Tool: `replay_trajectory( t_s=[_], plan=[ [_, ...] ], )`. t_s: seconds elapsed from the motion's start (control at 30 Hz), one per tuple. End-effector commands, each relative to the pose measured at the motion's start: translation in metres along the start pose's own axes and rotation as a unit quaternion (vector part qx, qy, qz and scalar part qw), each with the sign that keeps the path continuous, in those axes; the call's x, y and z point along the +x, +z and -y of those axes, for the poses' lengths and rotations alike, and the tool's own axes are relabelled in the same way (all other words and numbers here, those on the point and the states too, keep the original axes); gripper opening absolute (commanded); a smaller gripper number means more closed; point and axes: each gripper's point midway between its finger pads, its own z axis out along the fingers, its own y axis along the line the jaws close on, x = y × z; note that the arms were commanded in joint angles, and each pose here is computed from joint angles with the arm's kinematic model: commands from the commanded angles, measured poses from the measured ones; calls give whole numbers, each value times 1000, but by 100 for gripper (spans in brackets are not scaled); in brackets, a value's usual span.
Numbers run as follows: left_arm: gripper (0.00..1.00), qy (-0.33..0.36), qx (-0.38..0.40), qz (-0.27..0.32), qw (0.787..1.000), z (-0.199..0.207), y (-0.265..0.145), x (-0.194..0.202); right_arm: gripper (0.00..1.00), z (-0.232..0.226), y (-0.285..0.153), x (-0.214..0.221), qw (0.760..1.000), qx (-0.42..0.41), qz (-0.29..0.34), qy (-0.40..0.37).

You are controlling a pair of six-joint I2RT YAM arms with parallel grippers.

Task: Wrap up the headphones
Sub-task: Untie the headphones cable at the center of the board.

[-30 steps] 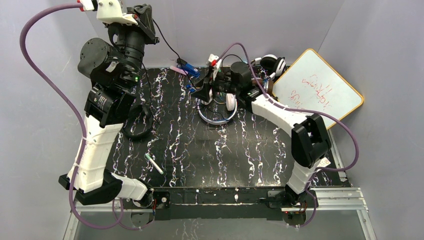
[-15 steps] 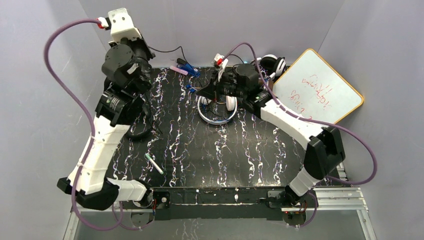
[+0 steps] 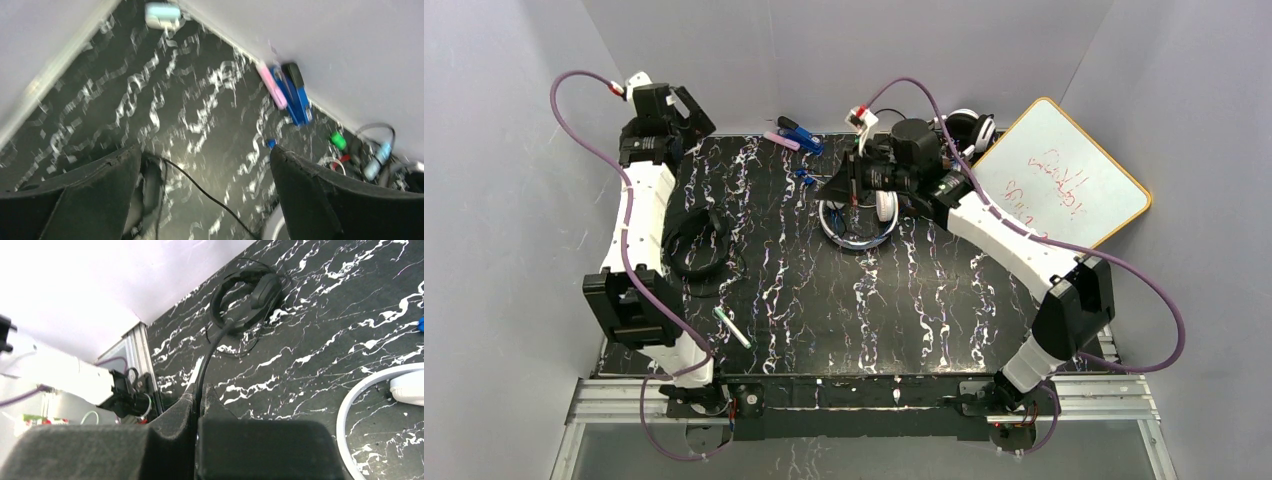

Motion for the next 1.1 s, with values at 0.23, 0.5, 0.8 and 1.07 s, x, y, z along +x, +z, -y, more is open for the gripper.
replay_trajectory(
  t_s=[0.23,0.5,0.8,1.07],
  plan=[
    [96,-88,248,5,965,28,-139,48,1,9,15,-61,994,62,48,81],
    [69,-55,503,7,863,91,-209,104,1,20,20,-71,987,92,57,121],
    [41,89,547,14,832,149,-214,166,1,5,12,-82,986,75,66,137],
    [36,129,563,12,816,167,-208,174,1,-3,8,-86,987,66,67,133]
  ],
)
